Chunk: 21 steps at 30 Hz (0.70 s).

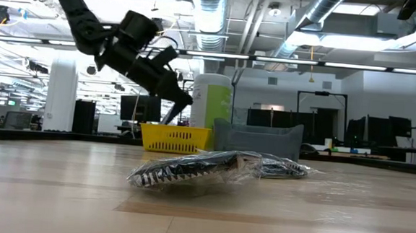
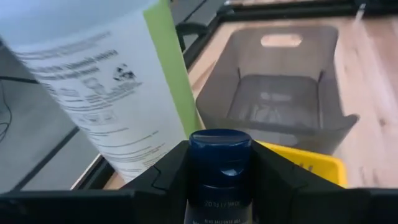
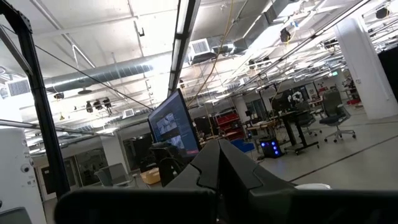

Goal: Pick & Place Travel size toiletries
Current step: Put the dark blue shaving cream into the yellow basket, then put the hairbrush into the gray bin

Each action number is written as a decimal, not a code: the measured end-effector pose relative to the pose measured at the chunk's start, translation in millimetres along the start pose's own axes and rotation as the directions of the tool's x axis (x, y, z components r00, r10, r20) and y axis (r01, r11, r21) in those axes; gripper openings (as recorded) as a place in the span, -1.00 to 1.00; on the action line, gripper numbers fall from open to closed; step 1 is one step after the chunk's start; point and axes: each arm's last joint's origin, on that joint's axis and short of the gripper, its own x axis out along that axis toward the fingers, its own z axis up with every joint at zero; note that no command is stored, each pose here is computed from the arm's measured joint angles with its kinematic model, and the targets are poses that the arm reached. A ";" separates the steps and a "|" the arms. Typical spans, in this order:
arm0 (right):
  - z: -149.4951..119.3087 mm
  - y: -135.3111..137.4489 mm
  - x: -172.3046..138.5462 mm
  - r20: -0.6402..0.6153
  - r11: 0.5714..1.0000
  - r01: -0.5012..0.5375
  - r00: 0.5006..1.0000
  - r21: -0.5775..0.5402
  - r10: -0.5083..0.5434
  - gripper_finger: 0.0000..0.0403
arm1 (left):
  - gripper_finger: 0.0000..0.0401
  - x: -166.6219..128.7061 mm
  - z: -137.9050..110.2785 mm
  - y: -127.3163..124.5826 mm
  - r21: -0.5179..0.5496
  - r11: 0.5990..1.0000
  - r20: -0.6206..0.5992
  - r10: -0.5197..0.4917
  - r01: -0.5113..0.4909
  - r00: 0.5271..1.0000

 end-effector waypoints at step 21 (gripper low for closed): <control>0.3 -0.1 0.0 0.004 1.000 0.004 1.000 0.001 -0.004 -1.00 | 0.19 13.5 -10.5 -11.5 0.161 0.985 -0.087 -0.055 0.069 0.995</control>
